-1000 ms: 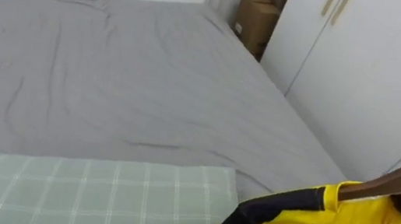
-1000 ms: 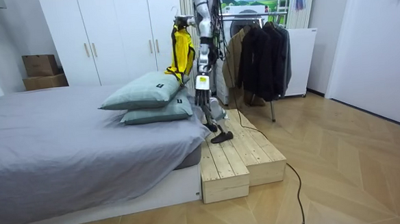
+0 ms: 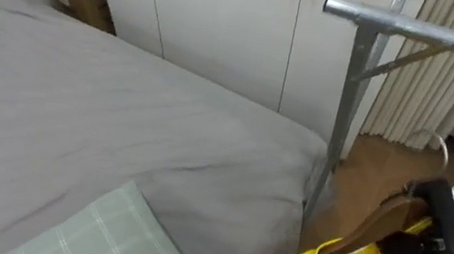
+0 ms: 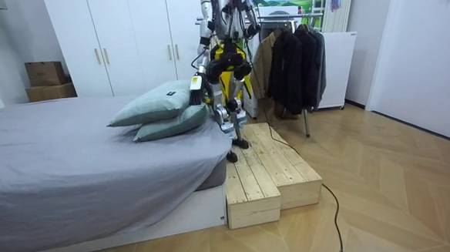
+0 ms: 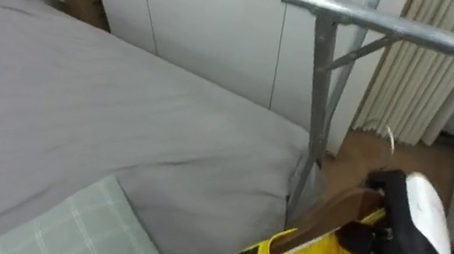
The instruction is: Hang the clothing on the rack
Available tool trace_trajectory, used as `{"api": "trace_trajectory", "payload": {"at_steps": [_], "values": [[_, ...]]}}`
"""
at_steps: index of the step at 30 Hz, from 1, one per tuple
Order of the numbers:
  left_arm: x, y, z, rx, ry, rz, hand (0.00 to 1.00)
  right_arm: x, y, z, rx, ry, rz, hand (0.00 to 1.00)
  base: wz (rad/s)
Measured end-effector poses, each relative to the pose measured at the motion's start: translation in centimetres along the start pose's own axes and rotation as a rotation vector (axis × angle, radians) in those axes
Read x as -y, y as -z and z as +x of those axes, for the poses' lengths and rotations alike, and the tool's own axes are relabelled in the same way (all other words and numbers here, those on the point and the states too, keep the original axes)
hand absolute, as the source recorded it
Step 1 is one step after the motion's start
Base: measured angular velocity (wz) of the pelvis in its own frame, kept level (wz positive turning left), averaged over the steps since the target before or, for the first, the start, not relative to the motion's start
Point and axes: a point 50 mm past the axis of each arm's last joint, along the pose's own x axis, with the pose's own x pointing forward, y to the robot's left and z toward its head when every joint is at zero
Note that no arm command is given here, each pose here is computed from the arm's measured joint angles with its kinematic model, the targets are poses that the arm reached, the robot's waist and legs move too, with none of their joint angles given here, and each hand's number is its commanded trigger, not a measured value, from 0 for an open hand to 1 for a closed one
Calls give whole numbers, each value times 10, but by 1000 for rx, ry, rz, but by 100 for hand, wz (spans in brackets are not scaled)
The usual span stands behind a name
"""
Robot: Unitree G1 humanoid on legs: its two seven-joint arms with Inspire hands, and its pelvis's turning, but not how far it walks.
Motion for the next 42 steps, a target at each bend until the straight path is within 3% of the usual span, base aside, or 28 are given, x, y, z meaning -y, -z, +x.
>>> {"api": "trace_trajectory", "payload": {"at_steps": [2,5,8,12,42], "values": [[7,3,-2,-36,21,-9,0,7,-18,4,77,26,27,100,-81],[-5,14,2,-111,-14,-91,0,26,-27,1,128,119,65,100,-139],[-10,36,4,-170,-32,-93,0,22,-20,-1,101,116,31,100,-113],[-11,41,4,-200,-30,-89,0,3,-11,-6,39,-1,34,100,-69],[-15,48,5,-222,-36,-79,0,10,-29,3,110,-11,60,100,-2]]}}
